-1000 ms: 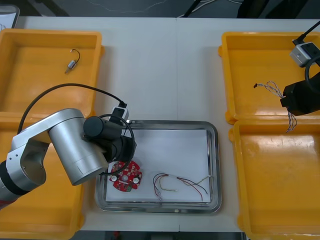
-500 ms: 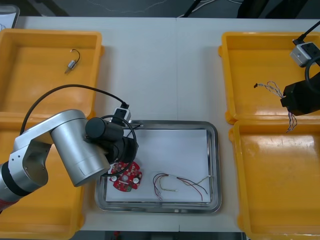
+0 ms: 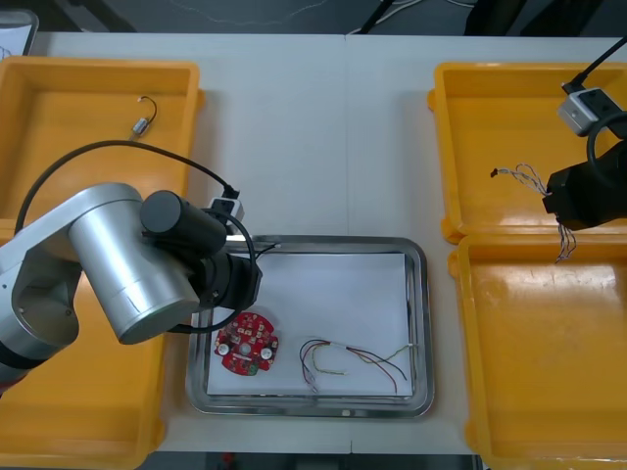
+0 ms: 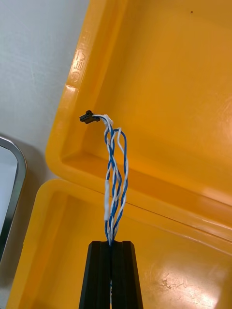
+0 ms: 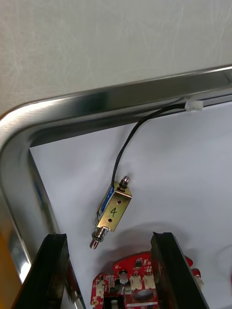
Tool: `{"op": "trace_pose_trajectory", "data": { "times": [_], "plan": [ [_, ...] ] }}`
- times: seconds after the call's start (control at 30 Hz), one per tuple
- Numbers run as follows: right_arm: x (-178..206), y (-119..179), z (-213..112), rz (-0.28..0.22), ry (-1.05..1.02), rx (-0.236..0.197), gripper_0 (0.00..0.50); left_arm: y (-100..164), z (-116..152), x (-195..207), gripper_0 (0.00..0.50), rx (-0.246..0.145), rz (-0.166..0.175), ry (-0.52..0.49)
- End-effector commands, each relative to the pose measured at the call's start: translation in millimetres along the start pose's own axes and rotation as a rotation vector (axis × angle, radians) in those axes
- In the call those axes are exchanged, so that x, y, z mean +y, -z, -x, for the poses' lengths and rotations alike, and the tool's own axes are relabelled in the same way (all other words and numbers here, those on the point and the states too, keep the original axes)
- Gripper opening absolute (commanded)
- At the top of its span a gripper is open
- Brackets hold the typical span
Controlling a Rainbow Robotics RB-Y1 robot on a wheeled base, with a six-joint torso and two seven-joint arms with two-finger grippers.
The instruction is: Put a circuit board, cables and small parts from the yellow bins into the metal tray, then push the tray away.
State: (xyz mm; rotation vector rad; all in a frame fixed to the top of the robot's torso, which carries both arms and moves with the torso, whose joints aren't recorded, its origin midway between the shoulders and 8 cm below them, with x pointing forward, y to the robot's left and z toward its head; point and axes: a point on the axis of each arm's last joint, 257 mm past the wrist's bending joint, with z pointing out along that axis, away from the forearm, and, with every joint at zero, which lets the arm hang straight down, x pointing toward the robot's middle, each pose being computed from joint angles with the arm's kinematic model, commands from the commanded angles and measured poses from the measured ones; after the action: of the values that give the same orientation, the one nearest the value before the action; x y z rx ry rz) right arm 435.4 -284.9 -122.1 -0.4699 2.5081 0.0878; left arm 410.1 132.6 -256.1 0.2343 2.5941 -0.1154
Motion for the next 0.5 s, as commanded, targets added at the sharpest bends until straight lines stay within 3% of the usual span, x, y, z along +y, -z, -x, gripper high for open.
{"op": "trace_pose_trajectory", "data": {
  "times": [0.03,0.23,0.37,0.5],
  "plan": [
    [11,11,16,-0.034,0.076,-0.033,0.0,36,33,-9,0.5,-0.062,-0.053,0.091],
    [33,8,19,-0.012,0.143,-0.027,0.0,62,51,7,0.5,-0.079,-0.052,0.122],
    [46,7,22,0.007,0.179,-0.023,0.0,78,63,25,0.5,-0.085,-0.033,0.149],
    [61,3,24,0.028,0.221,-0.011,0.0,99,75,49,0.5,-0.086,0.009,0.175]
  ]
}}
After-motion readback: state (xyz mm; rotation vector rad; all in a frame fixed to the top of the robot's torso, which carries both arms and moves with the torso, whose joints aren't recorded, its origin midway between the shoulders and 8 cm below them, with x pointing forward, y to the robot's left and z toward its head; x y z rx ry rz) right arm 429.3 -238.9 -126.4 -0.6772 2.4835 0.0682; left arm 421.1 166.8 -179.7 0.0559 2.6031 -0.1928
